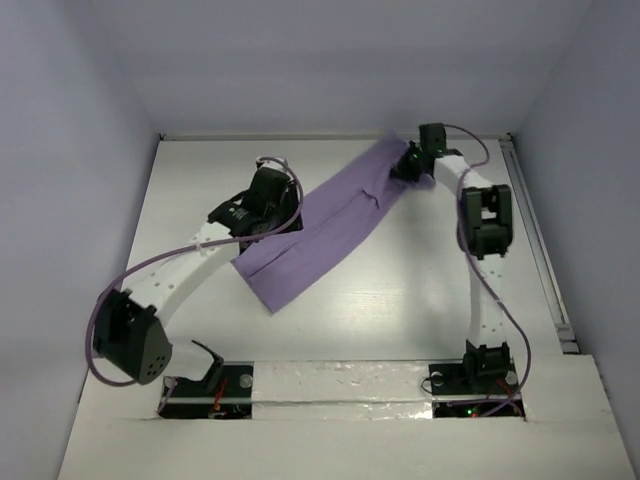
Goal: Fold and stack the t-shirts
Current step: Rotate the tshirt 90 degrees
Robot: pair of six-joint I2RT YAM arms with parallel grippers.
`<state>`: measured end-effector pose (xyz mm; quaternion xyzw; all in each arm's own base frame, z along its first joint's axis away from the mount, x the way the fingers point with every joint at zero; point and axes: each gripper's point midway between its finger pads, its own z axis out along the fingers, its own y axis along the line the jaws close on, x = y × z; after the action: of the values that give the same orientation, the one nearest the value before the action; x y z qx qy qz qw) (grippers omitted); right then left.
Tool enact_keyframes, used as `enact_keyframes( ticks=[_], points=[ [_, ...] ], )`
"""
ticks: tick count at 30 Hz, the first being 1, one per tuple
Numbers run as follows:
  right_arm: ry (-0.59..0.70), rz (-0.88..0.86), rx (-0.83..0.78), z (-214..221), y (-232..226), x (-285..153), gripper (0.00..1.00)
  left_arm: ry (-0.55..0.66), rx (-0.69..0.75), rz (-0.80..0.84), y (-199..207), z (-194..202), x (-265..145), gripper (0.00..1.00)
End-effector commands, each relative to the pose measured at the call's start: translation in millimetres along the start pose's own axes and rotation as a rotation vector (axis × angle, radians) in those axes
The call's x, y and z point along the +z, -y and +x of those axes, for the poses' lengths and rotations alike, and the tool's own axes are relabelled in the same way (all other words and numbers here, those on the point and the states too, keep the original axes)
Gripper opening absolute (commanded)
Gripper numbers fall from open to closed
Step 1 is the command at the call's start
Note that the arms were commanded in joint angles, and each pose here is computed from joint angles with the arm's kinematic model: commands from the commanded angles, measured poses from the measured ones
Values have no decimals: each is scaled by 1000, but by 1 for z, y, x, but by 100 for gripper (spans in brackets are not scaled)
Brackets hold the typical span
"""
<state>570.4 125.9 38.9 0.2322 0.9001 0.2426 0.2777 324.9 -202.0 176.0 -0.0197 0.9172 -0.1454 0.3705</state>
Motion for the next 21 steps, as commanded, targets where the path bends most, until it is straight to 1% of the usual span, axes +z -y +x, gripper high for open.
enact_keyframes(
  ticks=[1,2,3,4,5,6,8,9,10,11,12,13,14,15,16,17,18,19,20,21],
  points=[
    [-19,-155,-36,-16,-90,27,1,58,-66,-7,-6,-18,-36,41],
    [75,-271,-79,-49,-142,5,5,73,-69,-2,-6,-21,-43,41],
    [84,-277,-87,-55,-151,-12,11,75,-68,-6,-8,-22,-48,41],
    [110,-293,-105,-62,-162,-31,39,87,-64,-12,-11,-26,-51,42],
    [130,-300,-121,-66,-169,-50,50,104,-63,-7,-10,-31,-57,42],
    [161,-327,-158,-59,-179,-85,67,117,-61,2,-9,-34,-61,42],
    [195,-346,-163,-43,-170,-119,79,138,-59,7,-10,-41,-66,42],
    [173,-348,-172,-6,-159,-147,79,141,-54,12,-10,-41,-67,42],
    [158,-342,-181,15,-152,-157,77,147,-58,7,-13,-43,-67,42],
    [143,-332,-189,38,-144,-165,67,154,-52,13,-13,-44,-70,42],
    [49,-278,-165,89,-107,-153,44,158,-52,19,-14,-45,-69,39],
    [12,-333,-195,126,-121,-176,0,160,-45,22,-14,-44,-69,31],
    [-57,-339,-196,161,-114,-178,0,163,-45,13,-18,-46,-68,23],
    [-91,-363,-174,187,-114,-181,0,167,-49,-3,-25,-49,-68,9],
    [-190,-319,-184,246,-90,-177,0,167,-53,-13,-29,-51,-67,2],
    [-170,-317,-173,258,-87,-184,5,166,-58,-22,-33,-52,-65,0],
    [-187,-320,-114,273,-86,-186,19,159,-59,-17,-35,-52,-63,0],
    [-193,-323,-94,284,-84,-186,47,163,-79,-35,-46,-55,-62,0],
    [-211,-292,-99,305,-73,-183,58,164,-90,-41,-50,-57,-61,0],
    [-210,-305,-63,310,-77,-182,61,156,-97,-39,-54,-55,-59,0]
  ],
)
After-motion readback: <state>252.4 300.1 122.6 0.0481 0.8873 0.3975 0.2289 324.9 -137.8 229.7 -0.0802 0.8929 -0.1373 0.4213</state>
